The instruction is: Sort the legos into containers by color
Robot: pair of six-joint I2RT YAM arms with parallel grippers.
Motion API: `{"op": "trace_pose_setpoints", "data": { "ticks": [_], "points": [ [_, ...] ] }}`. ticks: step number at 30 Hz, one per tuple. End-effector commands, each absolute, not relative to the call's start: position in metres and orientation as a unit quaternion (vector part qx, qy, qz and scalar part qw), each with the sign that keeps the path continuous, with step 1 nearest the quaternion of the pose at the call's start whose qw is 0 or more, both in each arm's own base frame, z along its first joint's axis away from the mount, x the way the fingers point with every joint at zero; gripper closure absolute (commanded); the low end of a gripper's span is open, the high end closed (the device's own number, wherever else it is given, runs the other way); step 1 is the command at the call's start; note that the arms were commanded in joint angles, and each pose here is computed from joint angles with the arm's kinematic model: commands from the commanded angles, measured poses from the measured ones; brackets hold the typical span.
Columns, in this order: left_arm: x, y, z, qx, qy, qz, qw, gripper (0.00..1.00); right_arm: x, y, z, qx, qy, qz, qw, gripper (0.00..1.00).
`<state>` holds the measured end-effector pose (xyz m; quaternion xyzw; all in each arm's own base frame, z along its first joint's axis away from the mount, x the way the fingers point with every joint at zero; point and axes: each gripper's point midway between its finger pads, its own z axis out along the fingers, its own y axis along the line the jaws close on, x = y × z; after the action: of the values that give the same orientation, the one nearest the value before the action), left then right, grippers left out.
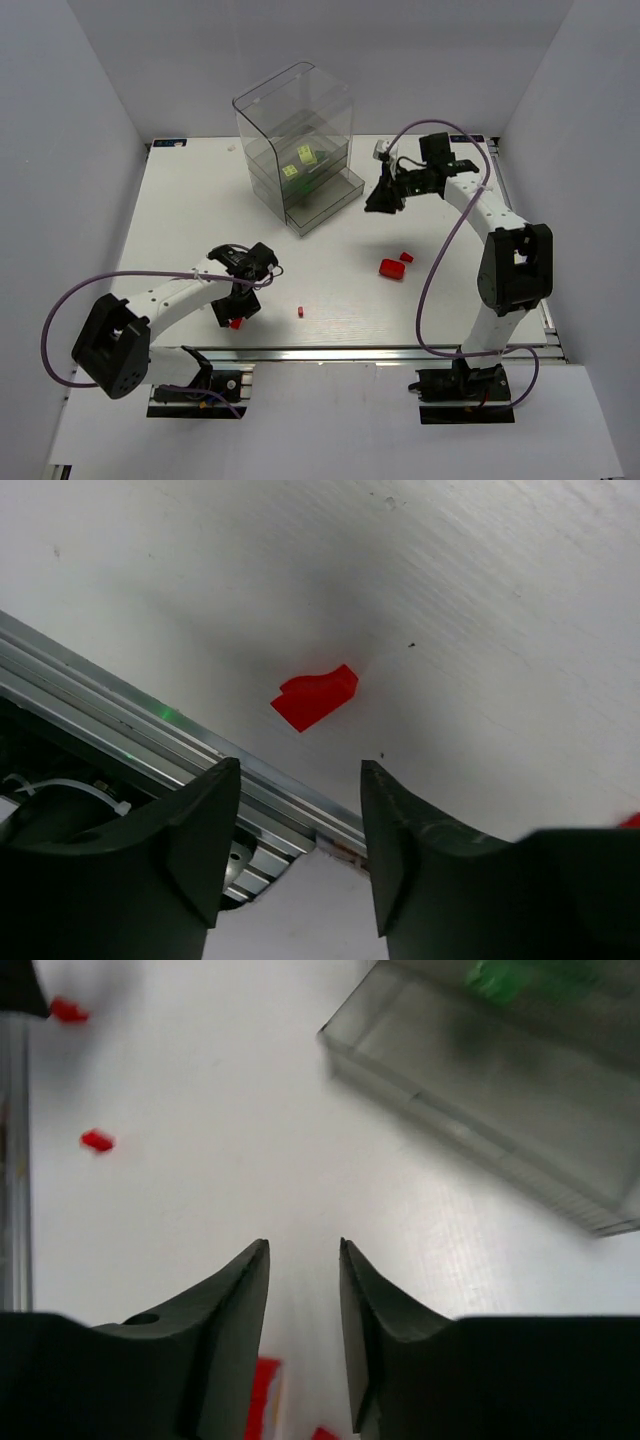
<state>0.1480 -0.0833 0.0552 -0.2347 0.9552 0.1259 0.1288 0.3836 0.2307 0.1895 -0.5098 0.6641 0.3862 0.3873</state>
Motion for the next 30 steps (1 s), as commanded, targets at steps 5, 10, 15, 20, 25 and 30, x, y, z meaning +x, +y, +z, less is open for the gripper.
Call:
{"op": "trace_pose_setpoints", "data": {
  "ticks": [5, 10, 15, 20, 25, 30],
  "points": [
    [0.16, -0.082, 0.044, -0.187, 0.963, 0.127, 0.145, 0.29, 0.329, 0.228, 0.192, -0.551, 0.626, 0.41, 0.369, 0.53],
    [0.163, -0.081, 0.027, -0.158, 0.971, 0.126, 0.129, 0.31, 0.324, 0.225, 0.192, -0.544, 0.634, 0.418, 0.357, 0.51],
    [0.166, -0.078, 0.016, -0.142, 0.975, 0.119, 0.121, 0.4, 0.319, 0.224, 0.196, -0.545, 0.632, 0.416, 0.363, 0.51],
    [0.166, -0.079, 0.006, -0.151, 0.978, 0.097, 0.102, 0.5, 0.316, 0.222, 0.194, -0.541, 0.638, 0.415, 0.358, 0.51],
    [0.161, -0.083, -0.003, -0.156, 0.981, 0.073, 0.087, 0.67, 0.315, 0.221, 0.195, -0.537, 0.642, 0.414, 0.356, 0.51],
    [0.17, -0.099, 0.006, -0.16, 0.981, 0.024, 0.107, 0.83, 0.328, 0.214, 0.186, -0.513, 0.682, 0.38, 0.356, 0.47]
  ]
}}
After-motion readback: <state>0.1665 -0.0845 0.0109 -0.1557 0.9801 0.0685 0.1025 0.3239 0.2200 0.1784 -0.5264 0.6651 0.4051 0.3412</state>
